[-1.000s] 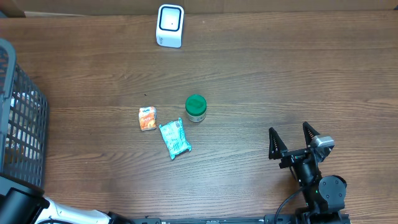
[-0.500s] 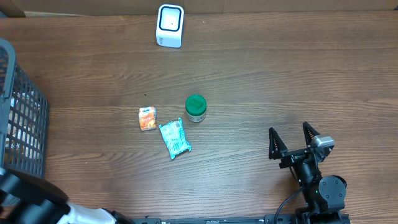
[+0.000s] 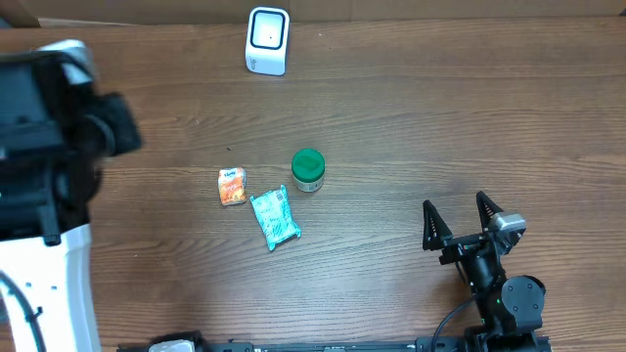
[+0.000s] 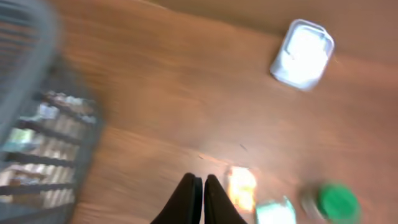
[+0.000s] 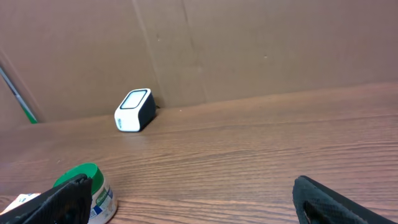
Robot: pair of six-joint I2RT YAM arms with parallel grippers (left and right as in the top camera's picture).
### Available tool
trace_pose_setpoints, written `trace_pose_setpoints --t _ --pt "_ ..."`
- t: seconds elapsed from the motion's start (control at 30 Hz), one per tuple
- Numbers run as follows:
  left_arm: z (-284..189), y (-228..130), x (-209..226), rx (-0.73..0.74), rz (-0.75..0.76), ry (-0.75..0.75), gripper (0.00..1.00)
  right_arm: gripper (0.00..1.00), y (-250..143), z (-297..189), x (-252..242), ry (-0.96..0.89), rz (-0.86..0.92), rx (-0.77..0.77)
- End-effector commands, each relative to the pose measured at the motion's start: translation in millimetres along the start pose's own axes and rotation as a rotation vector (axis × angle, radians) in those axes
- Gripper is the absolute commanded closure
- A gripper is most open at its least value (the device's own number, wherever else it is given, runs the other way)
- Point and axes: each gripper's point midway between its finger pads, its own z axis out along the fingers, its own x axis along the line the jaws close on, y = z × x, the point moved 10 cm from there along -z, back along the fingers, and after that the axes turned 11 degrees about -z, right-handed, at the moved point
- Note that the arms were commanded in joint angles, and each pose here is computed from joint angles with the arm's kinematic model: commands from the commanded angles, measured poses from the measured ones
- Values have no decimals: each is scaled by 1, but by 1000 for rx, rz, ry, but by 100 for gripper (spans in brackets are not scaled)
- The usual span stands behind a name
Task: Scan the item barcode
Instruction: 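Reach the left gripper into the basket and grasp the teal Kleenex pack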
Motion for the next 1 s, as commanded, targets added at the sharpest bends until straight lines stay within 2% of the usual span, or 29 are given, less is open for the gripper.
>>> trace_pose_setpoints --t 0.0,0.1,0.13,0.2,0.27,0.33,0.4,0.53,0.67,0.8,0.87,0.97 --pt "27 -28 -23 110 83 52 96 0 -3 0 0 -7 -4 -1" --pt "30 -25 -20 73 44 105 96 0 -3 0 0 -7 -4 -1" --pt "28 -21 -18 50 32 102 92 0 -3 0 0 -7 -4 -1" --pt "22 -9 -10 -11 7 113 51 0 -3 0 0 -7 -4 -1" --pt "14 7 4 -72 -38 137 32 0 -3 0 0 -7 -4 -1" --pt "8 20 22 -127 -97 173 20 0 -3 0 0 -7 -4 -1" --pt "0 36 51 -196 -191 231 13 0 -3 0 0 -7 -4 -1" --pt "-10 53 128 -301 -446 364 10 0 -3 0 0 -7 -4 -1" --pt "-3 63 200 -345 -600 441 15 0 -3 0 0 -7 -4 -1" --pt "32 50 254 -198 -700 538 23 0 -3 0 0 -7 -4 -1" --pt "59 39 280 -89 -740 572 32 0 -3 0 0 -7 -4 -1" --pt "103 25 310 31 -783 593 34 0 -3 0 0 -7 -5 -1"
